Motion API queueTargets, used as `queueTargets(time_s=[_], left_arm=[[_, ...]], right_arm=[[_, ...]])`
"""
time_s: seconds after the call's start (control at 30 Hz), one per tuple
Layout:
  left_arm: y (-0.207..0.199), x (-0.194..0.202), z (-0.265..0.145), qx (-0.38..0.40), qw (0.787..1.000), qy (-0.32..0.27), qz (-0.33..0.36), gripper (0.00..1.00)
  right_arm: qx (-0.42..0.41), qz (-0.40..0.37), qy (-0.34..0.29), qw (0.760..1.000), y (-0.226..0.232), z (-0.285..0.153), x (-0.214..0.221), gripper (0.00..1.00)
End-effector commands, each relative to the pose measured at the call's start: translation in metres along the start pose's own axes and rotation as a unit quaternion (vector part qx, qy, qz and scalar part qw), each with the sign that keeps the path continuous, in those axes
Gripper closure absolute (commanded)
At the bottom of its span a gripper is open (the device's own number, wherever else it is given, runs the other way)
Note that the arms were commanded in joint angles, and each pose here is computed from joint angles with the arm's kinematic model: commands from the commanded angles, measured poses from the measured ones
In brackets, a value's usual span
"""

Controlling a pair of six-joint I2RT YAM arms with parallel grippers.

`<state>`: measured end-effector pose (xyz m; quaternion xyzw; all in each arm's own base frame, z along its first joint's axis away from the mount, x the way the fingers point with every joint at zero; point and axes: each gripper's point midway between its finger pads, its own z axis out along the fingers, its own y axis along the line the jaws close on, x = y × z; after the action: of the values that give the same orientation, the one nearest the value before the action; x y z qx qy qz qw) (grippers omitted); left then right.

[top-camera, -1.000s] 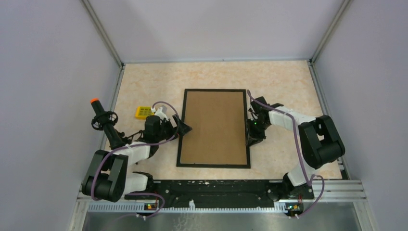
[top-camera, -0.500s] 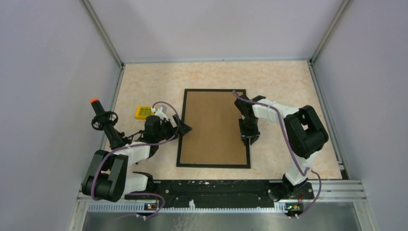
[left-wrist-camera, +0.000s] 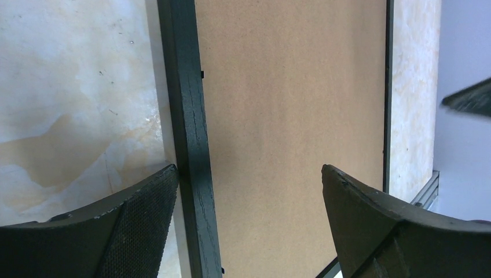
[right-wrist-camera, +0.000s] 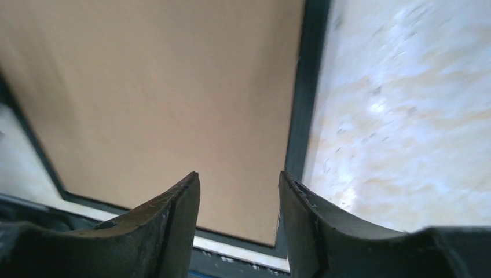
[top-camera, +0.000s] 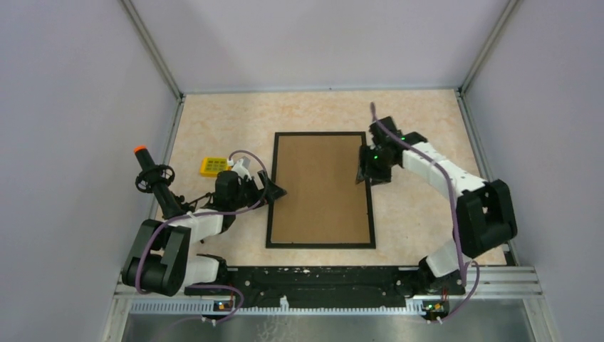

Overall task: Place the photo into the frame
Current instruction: Install the photo frame at the center of the board.

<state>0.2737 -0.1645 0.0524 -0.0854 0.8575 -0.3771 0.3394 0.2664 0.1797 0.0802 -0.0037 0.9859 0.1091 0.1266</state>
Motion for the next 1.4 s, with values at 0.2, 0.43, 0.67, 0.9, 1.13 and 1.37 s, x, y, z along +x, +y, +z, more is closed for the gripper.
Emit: queueTargets(time_s=[0.2,0.43,0.67,0.9,1.13,1.37], left_arm=[[0.002,0.018,0.000,-0.003,0.999,0.042,-0.016,0.03],[0.002,0.019,0.002,-0.002,0.999,0.044,-0.018,0.03],[0.002,0.019,0.002,-0.001,0.999,0.045,-0.018,0.03],[0.003,0.019,0.004,-0.001,0.998,0.051,-0.021,0.03],[0.004,0.020,0.005,-0.003,0.998,0.052,-0.022,0.03],[0.004,0.020,0.005,-0.003,0.998,0.051,-0.022,0.03]], right_arm=[[-0.082,0.026,-0.036,0.996,-0.022,0.010,-0.072,0.72],[-0.067,0.035,-0.007,0.997,-0.038,0.046,-0.068,0.79],[-0.054,0.039,-0.009,0.998,-0.049,0.048,-0.071,0.83],[-0.056,0.045,-0.007,0.997,-0.061,0.046,-0.070,0.82],[-0.061,0.048,0.003,0.997,-0.063,0.061,-0.067,0.83],[-0.062,0.046,0.017,0.997,-0.061,0.069,-0.057,0.83]])
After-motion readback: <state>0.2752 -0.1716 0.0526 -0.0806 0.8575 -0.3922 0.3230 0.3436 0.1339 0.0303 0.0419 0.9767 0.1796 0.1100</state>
